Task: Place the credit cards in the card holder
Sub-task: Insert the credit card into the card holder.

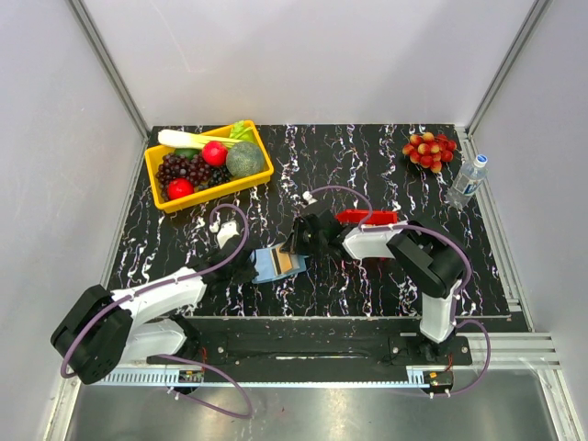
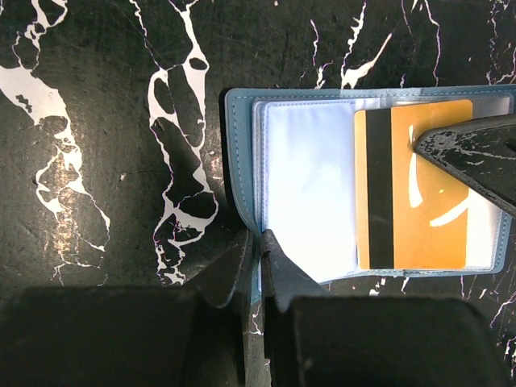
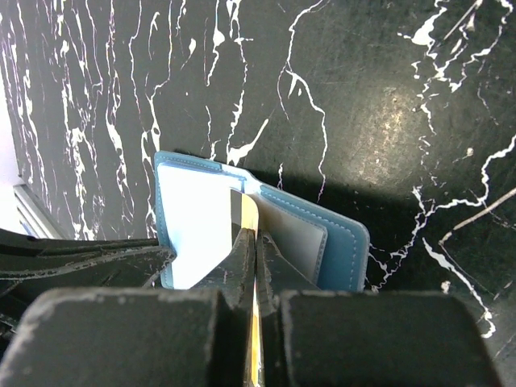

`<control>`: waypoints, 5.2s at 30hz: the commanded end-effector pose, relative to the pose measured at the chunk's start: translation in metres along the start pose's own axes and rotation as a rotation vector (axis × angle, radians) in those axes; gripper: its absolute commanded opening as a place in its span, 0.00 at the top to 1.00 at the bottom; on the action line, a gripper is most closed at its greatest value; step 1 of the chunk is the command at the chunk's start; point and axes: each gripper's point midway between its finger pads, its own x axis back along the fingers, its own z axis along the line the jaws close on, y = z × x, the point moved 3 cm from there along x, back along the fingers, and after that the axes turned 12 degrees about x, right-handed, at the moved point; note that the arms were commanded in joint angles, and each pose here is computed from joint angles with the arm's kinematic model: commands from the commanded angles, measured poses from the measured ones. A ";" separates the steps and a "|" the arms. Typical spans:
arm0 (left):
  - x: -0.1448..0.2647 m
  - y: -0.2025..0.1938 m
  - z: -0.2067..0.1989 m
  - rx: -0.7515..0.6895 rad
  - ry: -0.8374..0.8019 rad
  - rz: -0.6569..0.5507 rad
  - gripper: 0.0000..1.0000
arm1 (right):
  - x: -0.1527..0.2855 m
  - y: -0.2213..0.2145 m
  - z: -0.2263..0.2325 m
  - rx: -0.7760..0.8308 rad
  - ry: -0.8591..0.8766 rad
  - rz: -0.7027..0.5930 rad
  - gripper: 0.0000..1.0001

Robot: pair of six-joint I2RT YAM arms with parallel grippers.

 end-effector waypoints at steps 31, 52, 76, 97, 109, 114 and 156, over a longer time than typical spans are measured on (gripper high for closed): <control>-0.003 -0.014 0.028 -0.053 0.117 0.052 1.00 | 0.006 -0.009 -0.013 -0.147 -0.036 -0.057 1.00; -0.006 -0.019 0.024 -0.024 0.100 0.078 1.00 | -0.002 -0.062 -0.023 -0.197 -0.072 -0.034 1.00; -0.009 -0.017 0.023 -0.028 0.115 0.071 1.00 | -0.006 -0.067 -0.008 -0.136 -0.042 0.091 0.70; -0.003 -0.019 0.017 0.020 0.025 0.064 1.00 | -0.007 -0.055 0.029 -0.118 -0.055 0.157 0.56; 0.003 -0.017 0.015 0.072 -0.028 0.043 1.00 | 0.003 -0.064 0.007 -0.030 -0.380 0.189 0.60; 0.004 -0.018 0.017 0.077 -0.037 0.034 1.00 | 0.003 -0.058 0.018 -0.006 -0.344 0.200 0.66; 0.010 -0.009 0.013 0.098 -0.065 -0.011 1.00 | -0.002 -0.056 0.058 0.056 -0.165 0.276 0.62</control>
